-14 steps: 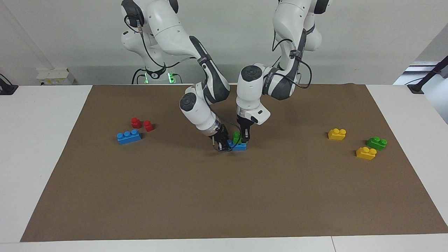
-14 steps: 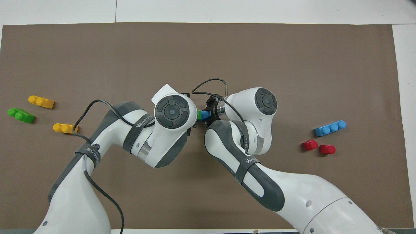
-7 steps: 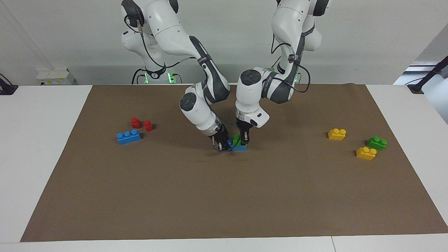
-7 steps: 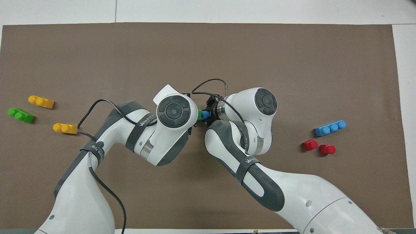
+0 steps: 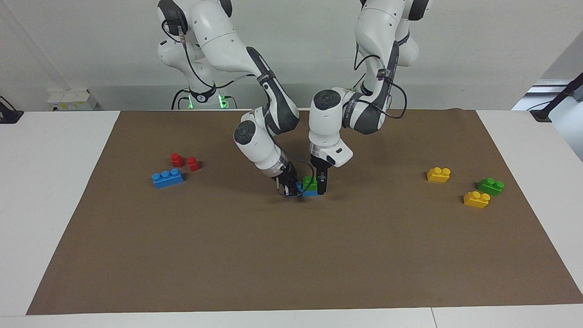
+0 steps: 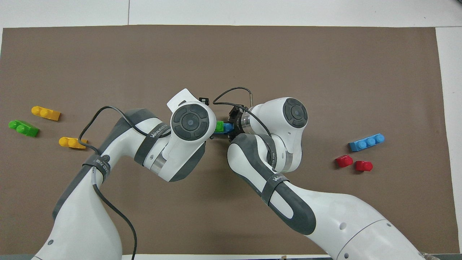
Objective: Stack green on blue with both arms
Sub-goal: 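Release the stacked bricks on the table and withdraw both grippers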
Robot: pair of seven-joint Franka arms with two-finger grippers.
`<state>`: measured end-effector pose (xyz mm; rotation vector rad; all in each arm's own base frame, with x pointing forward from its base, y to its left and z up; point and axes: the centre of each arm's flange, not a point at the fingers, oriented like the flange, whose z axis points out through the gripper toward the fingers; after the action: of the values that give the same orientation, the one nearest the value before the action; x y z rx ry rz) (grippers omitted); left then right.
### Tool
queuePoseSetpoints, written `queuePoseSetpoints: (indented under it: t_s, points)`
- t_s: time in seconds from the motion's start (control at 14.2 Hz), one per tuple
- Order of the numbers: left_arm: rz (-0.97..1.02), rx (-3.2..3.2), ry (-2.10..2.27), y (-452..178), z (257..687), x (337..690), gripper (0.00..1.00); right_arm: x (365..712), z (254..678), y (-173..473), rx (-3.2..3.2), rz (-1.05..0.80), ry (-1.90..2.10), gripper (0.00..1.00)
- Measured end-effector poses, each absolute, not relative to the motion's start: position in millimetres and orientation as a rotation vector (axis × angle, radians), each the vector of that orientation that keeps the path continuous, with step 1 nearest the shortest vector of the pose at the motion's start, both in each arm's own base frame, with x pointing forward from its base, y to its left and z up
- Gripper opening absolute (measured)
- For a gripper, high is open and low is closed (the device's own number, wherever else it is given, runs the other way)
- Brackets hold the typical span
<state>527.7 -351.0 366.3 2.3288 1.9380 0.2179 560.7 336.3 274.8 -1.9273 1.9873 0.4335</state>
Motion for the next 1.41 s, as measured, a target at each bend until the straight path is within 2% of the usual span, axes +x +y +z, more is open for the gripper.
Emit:
queuePoseSetpoints:
  t_s: [0.07,0.14,0.42,0.63,0.84,1.06,1.41]
  points:
    - [0.235,2.337,1.916,-331.4,380.0,539.7,0.99,560.8,271.1,333.2,-1.927,0.434,1.997,0.46]
    - [0.256,2.355,1.885,-305.5,396.6,553.0,1.0,561.8,270.0,331.0,-1.924,0.433,2.002,0.61]
    - [0.333,2.486,1.731,-198.2,447.2,587.3,1.0,586.2,287.0,299.1,-1.877,0.455,2.033,0.99]
    - [0.368,2.651,1.53,-140.4,456.7,601.0,1.0,614.7,329.7,240.7,-1.886,0.485,1.984,1.0]
    - [0.384,2.842,1.243,-100.3,458.6,609.1,1.0,622.1,376.3,178.1,-2.063,0.436,1.832,1.0]
    - [0.366,2.985,0.92,-68.2,469.0,615.3,1.0,610.9,426.9,113.0,-2.364,0.375,1.546,1.0]
    - [0.256,3.113,0.33,-30.9,514.6,620.4,1.0,567.6,515.9,28.2,-2.843,0.24,0.856,1.0]
